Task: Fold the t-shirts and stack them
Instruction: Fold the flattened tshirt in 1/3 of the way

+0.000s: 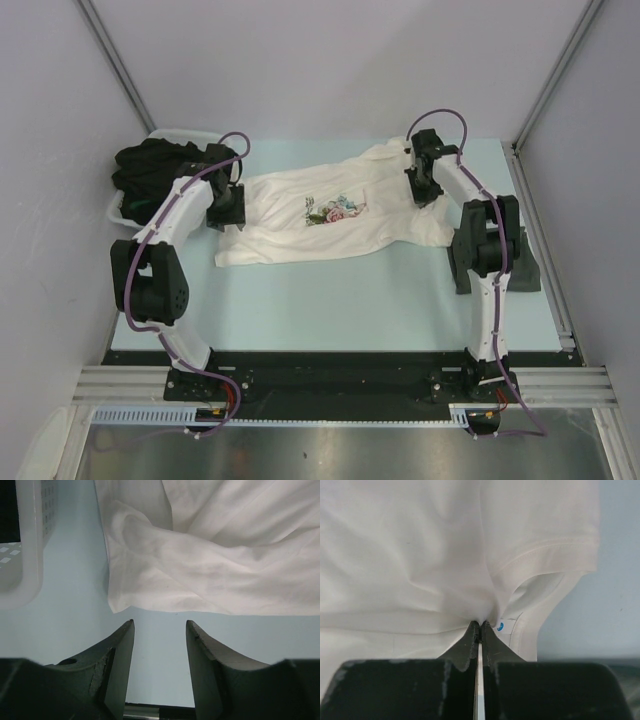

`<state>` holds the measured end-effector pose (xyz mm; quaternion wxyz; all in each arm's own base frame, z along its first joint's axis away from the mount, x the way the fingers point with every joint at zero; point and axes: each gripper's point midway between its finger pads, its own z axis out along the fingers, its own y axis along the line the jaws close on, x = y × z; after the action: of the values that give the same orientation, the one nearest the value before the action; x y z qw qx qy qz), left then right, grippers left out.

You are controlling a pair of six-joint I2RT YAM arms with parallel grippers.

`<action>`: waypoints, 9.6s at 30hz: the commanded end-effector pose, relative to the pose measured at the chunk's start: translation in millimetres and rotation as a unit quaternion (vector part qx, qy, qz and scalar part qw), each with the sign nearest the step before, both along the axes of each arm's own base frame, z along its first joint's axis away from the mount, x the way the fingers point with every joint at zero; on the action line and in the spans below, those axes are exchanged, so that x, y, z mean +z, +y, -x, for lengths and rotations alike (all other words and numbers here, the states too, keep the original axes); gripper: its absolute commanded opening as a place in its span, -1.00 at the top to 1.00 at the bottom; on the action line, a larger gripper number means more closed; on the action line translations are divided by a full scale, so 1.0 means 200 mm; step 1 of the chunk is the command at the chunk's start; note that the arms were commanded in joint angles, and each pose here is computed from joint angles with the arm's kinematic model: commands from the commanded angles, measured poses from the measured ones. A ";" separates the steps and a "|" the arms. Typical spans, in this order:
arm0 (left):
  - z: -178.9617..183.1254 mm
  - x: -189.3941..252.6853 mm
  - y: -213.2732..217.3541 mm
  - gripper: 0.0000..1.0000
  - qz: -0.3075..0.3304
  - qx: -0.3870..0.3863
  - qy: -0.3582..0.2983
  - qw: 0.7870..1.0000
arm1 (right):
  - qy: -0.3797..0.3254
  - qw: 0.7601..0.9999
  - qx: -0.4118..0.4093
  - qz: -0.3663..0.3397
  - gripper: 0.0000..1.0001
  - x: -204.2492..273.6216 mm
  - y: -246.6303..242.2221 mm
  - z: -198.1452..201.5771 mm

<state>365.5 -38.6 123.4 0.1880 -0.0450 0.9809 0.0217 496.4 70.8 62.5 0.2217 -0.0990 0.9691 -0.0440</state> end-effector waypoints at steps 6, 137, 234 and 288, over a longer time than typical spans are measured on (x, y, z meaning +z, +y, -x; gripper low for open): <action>-0.05 0.07 -0.02 -0.02 0.003 -0.015 -0.020 1.000 | 0.013 0.999 -0.017 0.030 0.95 -0.08 -0.07 -0.05; 0.13 0.27 -0.15 -0.23 0.050 -0.039 -0.074 0.995 | 0.017 0.992 -0.120 0.038 1.00 -0.30 -0.52 0.03; 0.32 -0.45 0.60 0.88 -0.139 0.139 0.130 0.972 | 0.015 0.985 -0.143 0.096 0.88 -0.03 -0.52 0.26; -0.04 0.14 0.02 -0.40 0.037 0.053 -0.043 0.997 | -0.187 0.978 -0.066 -0.066 0.18 0.36 0.12 -0.60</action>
<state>357.9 -1.6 101.5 0.1486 -0.1276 0.9801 0.0332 587.8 76.7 111.5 0.3430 -0.0135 0.9380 -0.0475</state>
